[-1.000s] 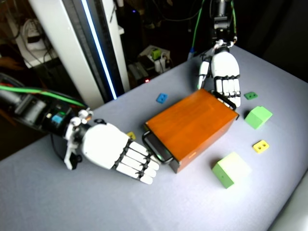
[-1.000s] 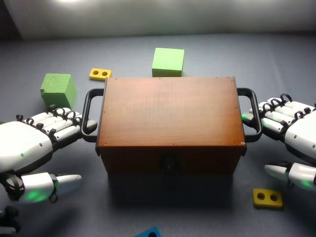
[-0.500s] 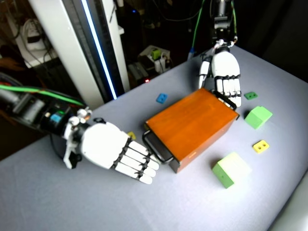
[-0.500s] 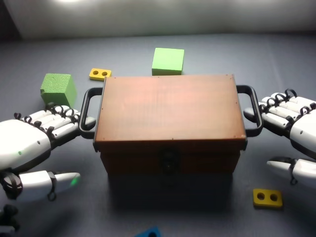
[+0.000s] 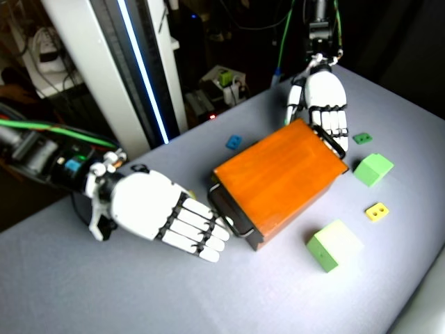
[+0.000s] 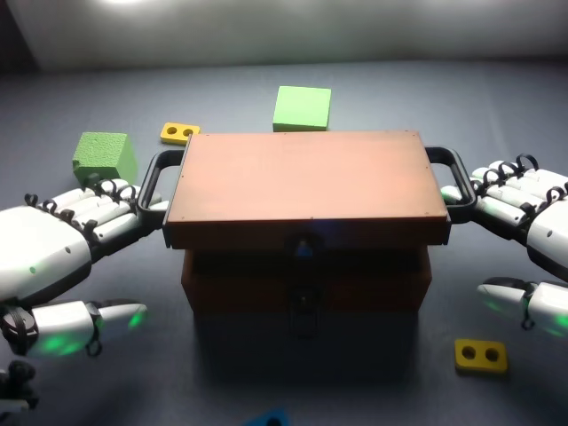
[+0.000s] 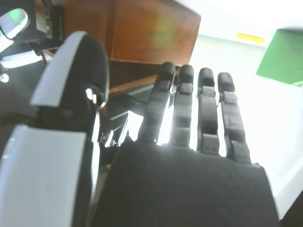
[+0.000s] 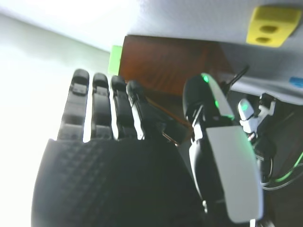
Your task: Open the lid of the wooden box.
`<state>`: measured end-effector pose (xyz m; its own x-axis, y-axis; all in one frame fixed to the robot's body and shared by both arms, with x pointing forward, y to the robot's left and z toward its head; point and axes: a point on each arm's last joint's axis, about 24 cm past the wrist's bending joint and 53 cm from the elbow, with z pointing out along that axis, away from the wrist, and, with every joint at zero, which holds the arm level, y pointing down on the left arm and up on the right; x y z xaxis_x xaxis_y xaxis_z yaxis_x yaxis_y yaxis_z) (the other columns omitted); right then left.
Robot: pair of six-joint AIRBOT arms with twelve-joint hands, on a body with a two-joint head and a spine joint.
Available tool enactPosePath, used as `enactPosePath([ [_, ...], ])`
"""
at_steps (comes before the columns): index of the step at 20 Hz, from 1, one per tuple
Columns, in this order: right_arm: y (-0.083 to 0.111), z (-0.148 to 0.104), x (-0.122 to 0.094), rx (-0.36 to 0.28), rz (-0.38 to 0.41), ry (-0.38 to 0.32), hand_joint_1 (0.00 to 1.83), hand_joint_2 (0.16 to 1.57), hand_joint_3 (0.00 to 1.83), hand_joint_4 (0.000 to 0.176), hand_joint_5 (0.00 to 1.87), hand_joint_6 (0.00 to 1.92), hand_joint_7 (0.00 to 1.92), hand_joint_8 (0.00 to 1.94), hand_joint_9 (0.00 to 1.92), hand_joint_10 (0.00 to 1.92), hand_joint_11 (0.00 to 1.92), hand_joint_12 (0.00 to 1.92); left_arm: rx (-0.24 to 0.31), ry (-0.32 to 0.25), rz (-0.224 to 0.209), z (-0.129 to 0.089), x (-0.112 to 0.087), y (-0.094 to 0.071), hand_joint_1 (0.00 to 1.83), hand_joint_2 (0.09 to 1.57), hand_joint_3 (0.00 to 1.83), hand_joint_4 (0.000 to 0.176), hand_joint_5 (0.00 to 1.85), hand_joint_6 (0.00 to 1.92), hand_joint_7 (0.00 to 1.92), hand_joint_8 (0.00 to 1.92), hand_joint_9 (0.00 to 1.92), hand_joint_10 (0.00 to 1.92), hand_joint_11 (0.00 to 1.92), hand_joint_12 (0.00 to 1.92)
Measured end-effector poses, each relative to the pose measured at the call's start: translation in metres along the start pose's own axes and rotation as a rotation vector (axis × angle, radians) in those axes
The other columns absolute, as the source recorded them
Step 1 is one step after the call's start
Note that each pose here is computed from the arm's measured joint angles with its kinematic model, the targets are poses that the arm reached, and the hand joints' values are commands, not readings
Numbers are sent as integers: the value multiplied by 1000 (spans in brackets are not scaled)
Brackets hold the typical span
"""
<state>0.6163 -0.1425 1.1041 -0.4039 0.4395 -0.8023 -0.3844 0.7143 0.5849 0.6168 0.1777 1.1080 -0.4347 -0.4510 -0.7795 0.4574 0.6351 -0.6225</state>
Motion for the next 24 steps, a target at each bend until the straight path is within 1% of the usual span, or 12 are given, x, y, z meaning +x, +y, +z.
enactPosePath([
  [2, 4, -1, -3, -12, 3, -9, 407, 1378, 0, 0, 0, 0, 0, 0, 0, 0, 0, 0, 11, -12, -4, -1, -4, -4, 248, 1366, 0, 19, 0, 0, 0, 0, 0, 0, 0, 0],
  [4, 7, -2, -5, -25, 12, -18, 356, 1388, 4, 0, 0, 0, 0, 0, 0, 0, 0, 0, 23, -18, 2, -2, -6, -7, 249, 1366, 0, 20, 0, 0, 0, 0, 0, 0, 0, 0],
  [5, 8, -2, -7, -28, 12, -22, 318, 1379, 0, 0, 0, 0, 0, 0, 0, 0, 0, 0, 27, -23, 1, -2, -7, -9, 252, 1368, 1, 7, 0, 0, 0, 0, 0, 0, 0, 0],
  [6, 9, -3, -8, -33, 10, -24, 295, 1375, 0, 0, 0, 0, 0, 0, 0, 0, 0, 0, 31, -26, 3, -3, -9, -10, 252, 1368, 1, 2, 0, 0, 0, 0, 0, 0, 0, 0],
  [8, 14, -4, -12, -49, 13, -36, 298, 1392, 6, 0, 0, 0, 0, 0, 0, 0, 0, 0, 36, -31, 3, -4, -12, -11, 266, 1369, 1, 0, 10, 4, 0, 0, 0, 0, 0, 0],
  [11, 21, -7, -21, -80, 0, -63, 289, 1405, 10, 0, 0, 0, 0, 0, 0, 0, 0, 0, 52, -44, 5, -5, -15, -16, 203, 1380, 4, 0, 3, 2, 0, 0, 0, 0, 0, 0],
  [16, 25, -9, -28, -97, -13, -85, 244, 1410, 7, 0, 0, 0, 0, 0, 0, 0, 0, 0, 77, -58, 14, -7, -22, -23, 230, 1366, 0, 0, 0, 0, 0, 0, 0, 0, 0, 0],
  [18, 24, -10, -32, -98, -16, -95, 257, 1419, 9, 0, 0, 0, 0, 0, 0, 0, 20, 10, 91, -70, 13, -8, -25, -27, 210, 1363, 0, 12, 0, 0, 0, 0, 0, 0, 0, 0],
  [21, 25, -11, -36, -101, -18, -105, 333, 1420, 3, 0, 0, 0, 0, 0, 0, 0, 1, 1, 97, -78, 15, -9, -27, -29, 288, 1367, 0, 17, 0, 0, 0, 0, 0, 0, 0, 0],
  [22, 25, -11, -37, -103, -19, -108, 340, 1422, 4, 0, 0, 0, 0, 0, 0, 0, 0, 0, 99, -81, 19, -10, -29, -29, 298, 1370, 0, 11, 0, 0, 0, 0, 0, 0, 0, 0],
  [23, 26, -11, -38, -105, -19, -113, 346, 1430, 7, 0, 0, 0, 0, 0, 0, 0, 0, 0, 105, -87, 20, -10, -31, -30, 276, 1371, 0, 10, 0, 0, 0, 0, 0, 0, 0, 0],
  [24, 27, -11, -40, -108, -19, -119, 399, 1433, 5, 0, 0, 0, 0, 0, 0, 0, 0, 0, 110, -99, 18, -11, -34, -32, 236, 1378, 4, 17, 0, 0, 0, 0, 0, 0, 0, 0],
])
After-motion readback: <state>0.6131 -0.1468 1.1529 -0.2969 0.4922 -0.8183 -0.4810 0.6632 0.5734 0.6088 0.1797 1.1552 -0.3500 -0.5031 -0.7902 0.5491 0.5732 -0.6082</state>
